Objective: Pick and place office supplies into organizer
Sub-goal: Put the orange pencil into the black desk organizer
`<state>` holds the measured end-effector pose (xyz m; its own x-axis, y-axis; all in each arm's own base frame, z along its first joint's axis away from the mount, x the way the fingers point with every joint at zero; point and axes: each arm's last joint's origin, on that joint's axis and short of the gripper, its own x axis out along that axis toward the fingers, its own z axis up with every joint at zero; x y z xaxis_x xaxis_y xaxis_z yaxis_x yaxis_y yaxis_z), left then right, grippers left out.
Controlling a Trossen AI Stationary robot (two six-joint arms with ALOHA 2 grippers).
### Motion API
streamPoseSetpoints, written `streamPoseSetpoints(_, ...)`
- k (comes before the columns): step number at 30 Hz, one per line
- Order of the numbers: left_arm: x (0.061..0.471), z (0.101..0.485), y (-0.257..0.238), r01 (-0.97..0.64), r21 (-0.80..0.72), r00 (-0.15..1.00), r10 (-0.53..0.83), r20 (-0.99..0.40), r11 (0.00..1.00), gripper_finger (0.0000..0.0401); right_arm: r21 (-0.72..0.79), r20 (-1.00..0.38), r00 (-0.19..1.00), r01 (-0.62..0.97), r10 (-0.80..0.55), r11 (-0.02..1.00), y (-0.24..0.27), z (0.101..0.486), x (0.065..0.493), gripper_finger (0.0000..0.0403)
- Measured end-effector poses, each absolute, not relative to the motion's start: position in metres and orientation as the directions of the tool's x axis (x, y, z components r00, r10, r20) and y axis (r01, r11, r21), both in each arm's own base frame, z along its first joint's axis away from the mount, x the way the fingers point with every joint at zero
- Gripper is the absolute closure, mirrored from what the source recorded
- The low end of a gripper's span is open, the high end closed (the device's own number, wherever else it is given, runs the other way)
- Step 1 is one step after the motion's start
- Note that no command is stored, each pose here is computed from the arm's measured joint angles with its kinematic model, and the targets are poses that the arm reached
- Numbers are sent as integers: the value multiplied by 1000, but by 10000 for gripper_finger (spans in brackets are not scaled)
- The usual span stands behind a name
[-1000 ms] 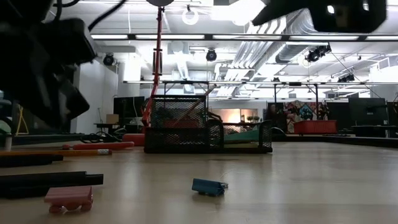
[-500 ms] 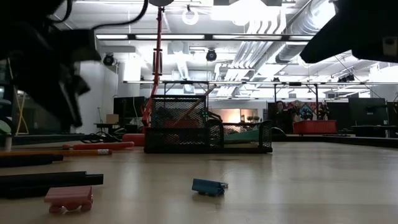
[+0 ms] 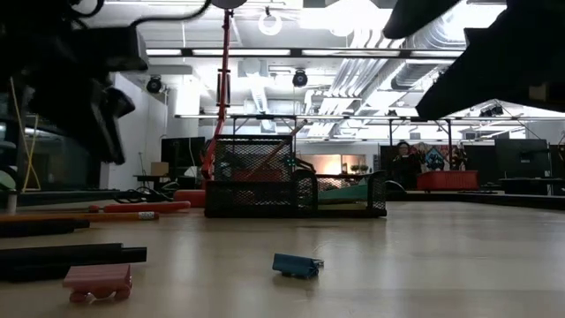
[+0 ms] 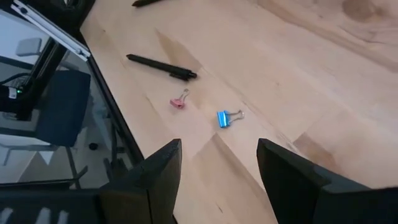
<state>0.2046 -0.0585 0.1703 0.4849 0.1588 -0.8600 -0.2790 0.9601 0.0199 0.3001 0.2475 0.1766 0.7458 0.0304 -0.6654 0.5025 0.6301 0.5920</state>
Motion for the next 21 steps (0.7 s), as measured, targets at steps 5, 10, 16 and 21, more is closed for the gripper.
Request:
streamPoseSetpoints(5,208,162,-61,-273,-14,452,116,-885,962,286,595,-660,751,502,25,628,246,177,302,206)
streamPoseSetpoints(10,215,156,-65,-252,-64,455,60,-888,966,286,593,-657,753,500,21,631,246,177,302,206)
streamPoseSetpoints(16,218,146,-67,-245,-67,419,43,-907,967,286,595,-656,754,500,21,630,246,177,302,206)
streamPoseSetpoints(21,217,146,-67,-245,-57,407,50,-912,968,286,603,-651,758,499,23,623,247,178,302,206)
